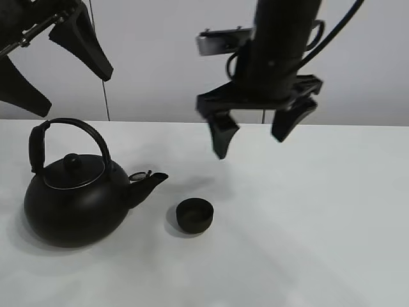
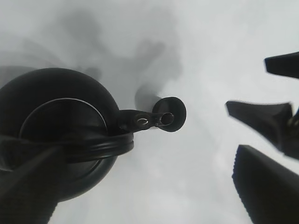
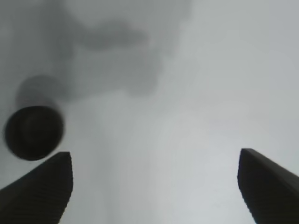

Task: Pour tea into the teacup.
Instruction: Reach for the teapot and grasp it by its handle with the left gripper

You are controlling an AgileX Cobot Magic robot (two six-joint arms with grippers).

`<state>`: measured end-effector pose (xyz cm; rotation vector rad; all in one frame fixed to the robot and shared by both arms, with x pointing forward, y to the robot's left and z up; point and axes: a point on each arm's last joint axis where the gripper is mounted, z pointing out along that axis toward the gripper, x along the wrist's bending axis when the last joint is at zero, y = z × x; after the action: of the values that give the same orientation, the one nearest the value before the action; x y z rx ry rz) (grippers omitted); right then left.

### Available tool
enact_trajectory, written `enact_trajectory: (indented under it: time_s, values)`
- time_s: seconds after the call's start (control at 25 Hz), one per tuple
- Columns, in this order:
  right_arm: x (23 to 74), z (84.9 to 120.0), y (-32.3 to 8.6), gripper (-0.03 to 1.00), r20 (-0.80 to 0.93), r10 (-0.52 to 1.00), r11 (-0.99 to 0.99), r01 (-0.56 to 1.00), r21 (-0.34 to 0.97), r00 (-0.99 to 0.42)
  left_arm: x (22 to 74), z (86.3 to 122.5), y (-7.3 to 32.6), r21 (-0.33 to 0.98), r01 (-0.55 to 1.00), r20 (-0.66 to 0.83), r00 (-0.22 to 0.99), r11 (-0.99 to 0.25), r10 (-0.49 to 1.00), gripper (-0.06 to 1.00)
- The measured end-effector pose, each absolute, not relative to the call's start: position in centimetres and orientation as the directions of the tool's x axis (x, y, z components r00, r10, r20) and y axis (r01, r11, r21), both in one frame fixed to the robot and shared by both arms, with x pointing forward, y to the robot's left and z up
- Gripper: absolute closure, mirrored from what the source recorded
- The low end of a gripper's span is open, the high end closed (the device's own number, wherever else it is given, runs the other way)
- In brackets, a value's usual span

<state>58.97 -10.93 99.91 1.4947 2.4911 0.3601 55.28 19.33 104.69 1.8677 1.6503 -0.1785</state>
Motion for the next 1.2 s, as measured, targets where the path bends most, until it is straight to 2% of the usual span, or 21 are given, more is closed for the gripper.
enact_trajectory:
  time_s: [0.2, 0.32, 0.44, 0.52, 0.64, 0.88, 1.04, 1.2]
  values:
    - [61.7, 102.1, -21.1, 0.31, -0.084, 0.959, 0.284, 0.904, 0.321, -0.271, 55.3, 104.7, 19.3, 0.363, 0.932, -0.492, 0.205, -0.015, 0.846, 0.25]
    - [62.3, 102.6, -28.4, 0.33, -0.081, 0.991, 0.13, 0.941, 0.311, -0.109, 55.3, 104.7, 19.3, 0.363, 0.932, -0.492, 0.205, -0.015, 0.846, 0.25]
    - [61.6, 103.8, -33.1, 0.36, -0.065, 0.998, 0.022, 0.947, 0.319, -0.002, 55.3, 104.7, 19.3, 0.363, 0.932, -0.492, 0.205, -0.015, 0.846, 0.25]
    - [60.7, 104.9, -34.7, 0.36, -0.054, 0.998, -0.022, 0.945, 0.326, 0.042, 55.3, 104.7, 19.3, 0.363, 0.932, -0.492, 0.205, -0.015, 0.846, 0.25]
    - [59.0, 107.4, -35.5, 0.37, -0.046, 0.996, -0.052, 0.935, 0.349, 0.073, 55.3, 104.7, 19.3, 0.363, 0.932, -0.492, 0.205, -0.015, 0.846, 0.25]
    - [53.5, 113.9, -34.0, 0.38, 0.014, 0.998, -0.058, 0.905, 0.422, 0.057, 55.3, 104.7, 19.3, 0.363, 0.932, -0.492, 0.205, -0.015, 0.846, 0.25]
    - [48.0, 118.7, -32.5, 0.4, 0.057, 0.998, -0.051, 0.828, 0.558, 0.023, 55.3, 104.7, 19.3, 0.363, 0.932, -0.492, 0.205, -0.015, 0.846, 0.25]
    - [41.0, 121.6, -31.4, 0.41, 0.039, 0.999, -0.034, 0.73, 0.682, 0.011, 55.3, 104.7, 19.3, 0.363, 0.932, -0.492, 0.205, -0.015, 0.846, 0.25]
